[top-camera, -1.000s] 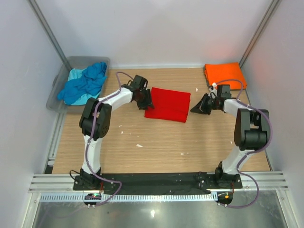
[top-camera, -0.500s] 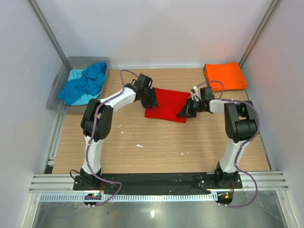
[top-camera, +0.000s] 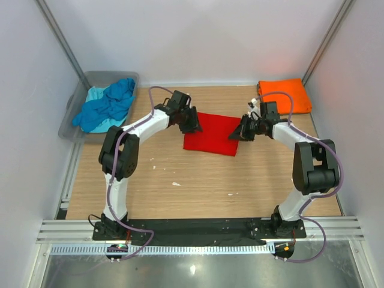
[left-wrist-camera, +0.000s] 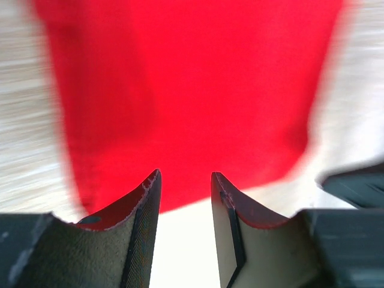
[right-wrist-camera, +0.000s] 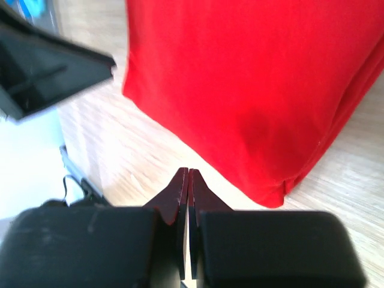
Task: Fold and stack the t-shirts
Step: Fold the tshirt
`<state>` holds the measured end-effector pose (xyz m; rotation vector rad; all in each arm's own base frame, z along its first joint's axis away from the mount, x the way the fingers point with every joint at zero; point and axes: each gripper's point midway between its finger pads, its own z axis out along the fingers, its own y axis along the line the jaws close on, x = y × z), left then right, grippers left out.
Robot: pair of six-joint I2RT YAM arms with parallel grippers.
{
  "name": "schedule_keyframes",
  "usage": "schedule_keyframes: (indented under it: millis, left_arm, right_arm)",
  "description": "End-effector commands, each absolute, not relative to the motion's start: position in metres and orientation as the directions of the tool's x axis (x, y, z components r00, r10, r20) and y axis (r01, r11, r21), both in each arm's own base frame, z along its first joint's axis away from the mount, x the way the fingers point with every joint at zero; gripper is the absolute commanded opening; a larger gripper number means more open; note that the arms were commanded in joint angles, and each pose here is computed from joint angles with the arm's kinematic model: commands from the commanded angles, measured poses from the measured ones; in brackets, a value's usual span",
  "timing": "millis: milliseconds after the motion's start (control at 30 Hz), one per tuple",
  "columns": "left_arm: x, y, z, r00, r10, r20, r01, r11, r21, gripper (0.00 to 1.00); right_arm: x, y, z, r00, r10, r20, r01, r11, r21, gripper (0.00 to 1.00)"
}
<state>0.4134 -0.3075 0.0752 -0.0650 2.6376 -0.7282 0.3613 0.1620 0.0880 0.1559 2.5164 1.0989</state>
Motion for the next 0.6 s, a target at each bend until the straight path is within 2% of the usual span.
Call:
schedule_keyframes:
  millis: [0, 100, 200, 333, 433, 567]
  left_arm:
    - [0.411, -0.361, 0.148, -0.881, -0.163, -0.445, 0.220, 0.691, -0.688, 0.40]
    - [0.398, -0.389, 0.136, -0.917, -0.132, -0.378, 0.228, 0.604, -0.764, 0.40]
    - [0.391, -0.401, 0.112, -0.936, -0.086, -0.342, 0.227, 0.597, -0.770, 0.41]
    - [0.383, -0.395, 0.061, -0.956, -0.067, -0.286, 0.173, 0.658, -0.733, 0.39]
    - [0.380, -0.384, 0.035, -0.960, -0.069, -0.270, 0.144, 0.708, -0.692, 0.39]
    - [0.380, -0.380, 0.042, -0.959, -0.066, -0.277, 0.146, 0.723, -0.676, 0.39]
  right_arm:
    - [0.388, 0.153, 0.126, -0.859, 0.293, -0.419, -0.088, 0.722, 0.686, 0.06]
    - [0.401, 0.144, 0.131, -0.842, 0.306, -0.445, -0.073, 0.752, 0.655, 0.12]
    - [0.415, 0.135, 0.133, -0.823, 0.325, -0.466, -0.056, 0.770, 0.635, 0.16]
    - [0.432, 0.116, 0.125, -0.814, 0.360, -0.456, -0.011, 0.776, 0.631, 0.23]
    - [0.442, 0.107, 0.117, -0.811, 0.354, -0.465, -0.004, 0.792, 0.610, 0.32]
    - [0.453, 0.101, 0.098, -0.830, 0.316, -0.460, -0.002, 0.823, 0.568, 0.45]
